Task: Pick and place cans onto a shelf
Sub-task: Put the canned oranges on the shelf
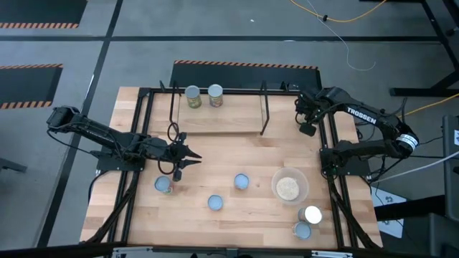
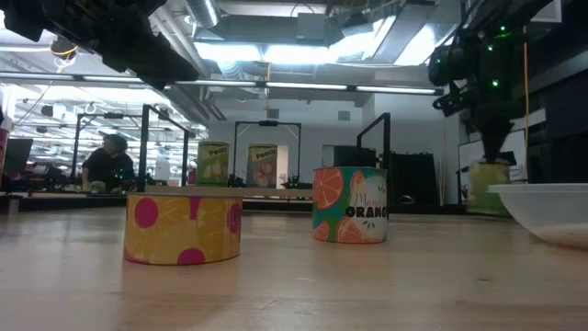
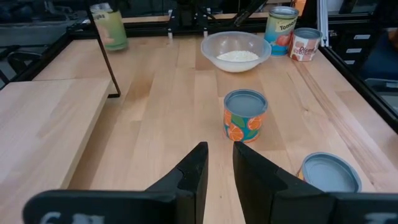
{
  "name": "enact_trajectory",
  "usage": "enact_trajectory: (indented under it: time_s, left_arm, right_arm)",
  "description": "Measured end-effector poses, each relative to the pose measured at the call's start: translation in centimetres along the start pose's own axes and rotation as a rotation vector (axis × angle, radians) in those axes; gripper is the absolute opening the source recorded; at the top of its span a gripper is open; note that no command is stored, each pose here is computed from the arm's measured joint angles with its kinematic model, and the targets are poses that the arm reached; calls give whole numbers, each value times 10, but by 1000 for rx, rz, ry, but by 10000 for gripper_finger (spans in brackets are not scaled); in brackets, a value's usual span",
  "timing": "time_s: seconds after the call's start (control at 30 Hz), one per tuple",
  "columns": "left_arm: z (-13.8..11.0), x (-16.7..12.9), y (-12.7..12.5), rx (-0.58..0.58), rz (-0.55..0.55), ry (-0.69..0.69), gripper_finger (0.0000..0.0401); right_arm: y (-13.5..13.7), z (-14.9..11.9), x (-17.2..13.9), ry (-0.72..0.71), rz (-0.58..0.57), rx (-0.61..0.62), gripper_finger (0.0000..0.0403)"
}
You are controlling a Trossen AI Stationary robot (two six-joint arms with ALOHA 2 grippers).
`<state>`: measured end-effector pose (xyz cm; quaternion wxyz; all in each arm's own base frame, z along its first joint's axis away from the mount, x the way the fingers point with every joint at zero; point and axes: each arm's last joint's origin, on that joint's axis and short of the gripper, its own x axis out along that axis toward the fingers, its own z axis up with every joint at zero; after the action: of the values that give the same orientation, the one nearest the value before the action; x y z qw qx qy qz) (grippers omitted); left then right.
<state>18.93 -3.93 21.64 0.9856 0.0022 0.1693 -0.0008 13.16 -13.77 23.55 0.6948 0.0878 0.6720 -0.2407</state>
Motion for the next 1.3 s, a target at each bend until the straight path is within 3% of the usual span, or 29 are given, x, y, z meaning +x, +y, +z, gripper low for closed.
enact_trajectory:
  time_s: [0.3,0.57,0.77,1.03,1.3]
  left_arm:
    - [0,0,0,0,0,0,69]
    - [0,0,0,1,0,0,69]
    - [0,0,0,8,0,0,69]
    - [0,0,0,8,0,0,69]
    - [0,0,0,8,0,0,69]
  right_arm:
    - [-12,15,-42,-124,-9,31,1]
    - [-23,26,-111,-324,-42,135,1]
    - [-19,39,-163,-474,-54,87,0]
    - [-9,90,-201,-585,-41,1,0]
    - [8,156,-197,-572,-12,-73,0]
